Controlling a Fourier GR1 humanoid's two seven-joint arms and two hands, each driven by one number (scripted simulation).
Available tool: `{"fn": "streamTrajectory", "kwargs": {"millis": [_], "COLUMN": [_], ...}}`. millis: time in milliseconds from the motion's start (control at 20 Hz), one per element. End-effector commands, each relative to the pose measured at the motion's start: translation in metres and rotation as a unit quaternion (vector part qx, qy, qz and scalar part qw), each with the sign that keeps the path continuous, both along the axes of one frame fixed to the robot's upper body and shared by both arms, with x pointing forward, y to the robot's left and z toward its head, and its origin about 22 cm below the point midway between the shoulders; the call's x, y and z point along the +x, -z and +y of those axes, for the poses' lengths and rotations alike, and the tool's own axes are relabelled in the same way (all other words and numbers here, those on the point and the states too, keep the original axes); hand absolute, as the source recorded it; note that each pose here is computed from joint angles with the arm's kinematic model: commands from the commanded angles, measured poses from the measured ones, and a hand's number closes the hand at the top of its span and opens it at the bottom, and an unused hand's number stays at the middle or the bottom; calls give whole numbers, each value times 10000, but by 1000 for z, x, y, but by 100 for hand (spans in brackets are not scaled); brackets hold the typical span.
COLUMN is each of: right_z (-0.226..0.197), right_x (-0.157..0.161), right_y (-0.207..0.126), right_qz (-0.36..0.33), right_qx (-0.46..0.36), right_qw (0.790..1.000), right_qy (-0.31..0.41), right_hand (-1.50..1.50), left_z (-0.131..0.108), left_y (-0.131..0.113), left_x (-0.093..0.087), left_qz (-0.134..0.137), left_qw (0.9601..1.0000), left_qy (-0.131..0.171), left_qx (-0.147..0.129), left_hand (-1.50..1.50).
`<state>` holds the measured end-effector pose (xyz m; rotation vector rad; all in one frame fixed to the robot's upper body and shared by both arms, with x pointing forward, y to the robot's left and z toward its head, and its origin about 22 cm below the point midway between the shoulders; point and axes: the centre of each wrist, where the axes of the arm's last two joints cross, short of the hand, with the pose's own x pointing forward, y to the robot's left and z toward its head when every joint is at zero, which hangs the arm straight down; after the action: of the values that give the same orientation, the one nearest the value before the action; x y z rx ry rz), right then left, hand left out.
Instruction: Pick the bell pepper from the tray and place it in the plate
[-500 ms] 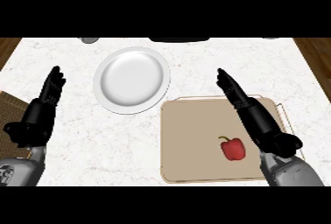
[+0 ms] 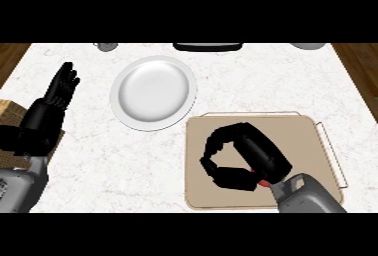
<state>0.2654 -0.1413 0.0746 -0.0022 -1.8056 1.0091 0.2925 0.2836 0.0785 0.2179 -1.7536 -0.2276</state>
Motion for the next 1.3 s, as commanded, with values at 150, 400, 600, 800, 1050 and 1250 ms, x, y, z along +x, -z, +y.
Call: {"fn": "streamTrajectory", "kwargs": {"millis": [150,400,600,800,1050,1250], "right_z": [32,12,-9,-34,-59,-61], "right_x": [-60,-56,-71,-57,-69,-68], "right_y": [86,98,37,11,1,-29], "right_qz": [50,-490,-985,-1156,-439,63], "right_qx": [1177,2019,1669,280,-1682,-2805], "right_qw": [9863,9719,9747,9826,9679,9426], "right_qy": [1152,1108,1117,1426,1814,1810], "right_hand": [-150,-150,-150,-150,-150,-150], "left_z": [2,7,12,3,14,5], "left_y": [-16,-27,-19,-29,-29,-24], "left_x": [2,7,-5,9,1,6], "left_qz": [56,19,73,127,115,125], "left_qw": [9994,9998,9995,9997,9997,9996], "left_qy": [259,170,244,198,182,237], "left_qx": [-215,-130,-205,-112,-146,-133], "left_hand": [0,0,0,0,0,0]}}
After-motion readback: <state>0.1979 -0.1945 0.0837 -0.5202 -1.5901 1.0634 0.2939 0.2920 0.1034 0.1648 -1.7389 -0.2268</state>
